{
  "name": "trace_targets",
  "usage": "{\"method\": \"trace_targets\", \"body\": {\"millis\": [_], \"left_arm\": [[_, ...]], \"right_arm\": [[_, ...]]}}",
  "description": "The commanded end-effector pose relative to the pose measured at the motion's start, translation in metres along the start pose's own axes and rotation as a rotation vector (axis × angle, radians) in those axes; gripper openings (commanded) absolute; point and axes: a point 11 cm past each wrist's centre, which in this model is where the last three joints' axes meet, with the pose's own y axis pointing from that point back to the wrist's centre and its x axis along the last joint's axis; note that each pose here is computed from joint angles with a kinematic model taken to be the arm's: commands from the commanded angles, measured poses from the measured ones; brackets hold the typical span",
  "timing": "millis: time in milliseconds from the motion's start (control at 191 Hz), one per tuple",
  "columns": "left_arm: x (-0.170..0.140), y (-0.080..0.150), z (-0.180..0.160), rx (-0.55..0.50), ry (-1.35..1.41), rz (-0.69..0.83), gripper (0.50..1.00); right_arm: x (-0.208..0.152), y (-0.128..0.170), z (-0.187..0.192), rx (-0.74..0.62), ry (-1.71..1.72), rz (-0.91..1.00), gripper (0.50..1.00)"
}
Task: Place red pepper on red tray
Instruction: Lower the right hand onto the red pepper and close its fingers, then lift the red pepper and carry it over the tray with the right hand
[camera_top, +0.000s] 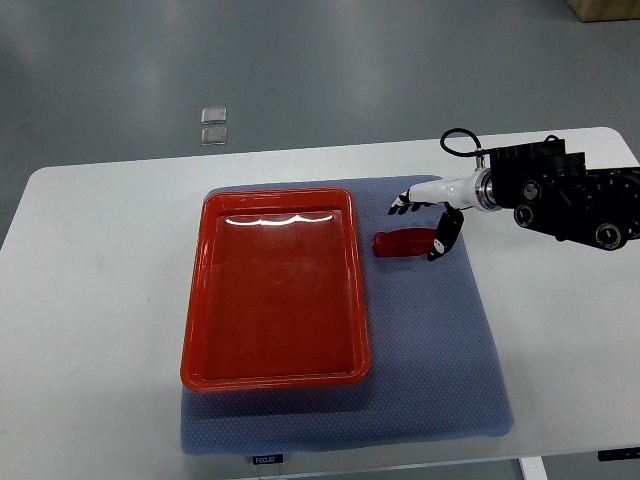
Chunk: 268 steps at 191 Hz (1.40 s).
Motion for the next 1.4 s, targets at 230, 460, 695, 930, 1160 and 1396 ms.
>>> {"method": "trace_targets", "body": {"millis": [230, 460, 695, 930, 1160, 1396], "left_arm": [[0.000, 0.000, 0.000, 0.001, 0.000, 0.000, 1.000], [0.000, 0.000, 0.000, 0.001, 0.000, 0.000, 1.000], [0.000, 0.000, 0.000, 0.001, 0.000, 0.000, 1.000], [0.000, 0.000, 0.000, 0.001, 0.000, 0.000, 1.000], [0.000, 0.000, 0.000, -0.001, 0.000, 0.000, 1.000], [0.000, 0.000, 0.000, 0.001, 0.000, 0.000, 1.000]], "right_arm": [[-0.002, -0.002, 0.002, -0.001, -0.023, 0.018, 0.856], [-0.010, -0.005, 0.000, 0.007, -0.025, 0.002, 0.817], [-0.013, -0.009, -0.006, 0.020, -0.019, -0.005, 0.764], [-0.013, -0.009, -0.009, 0.024, -0.010, -0.005, 0.678], [-0.012, -0.009, -0.009, 0.026, -0.008, -0.004, 0.576], [-0.011, -0.008, -0.008, 0.024, -0.006, -0.001, 0.511]]}}
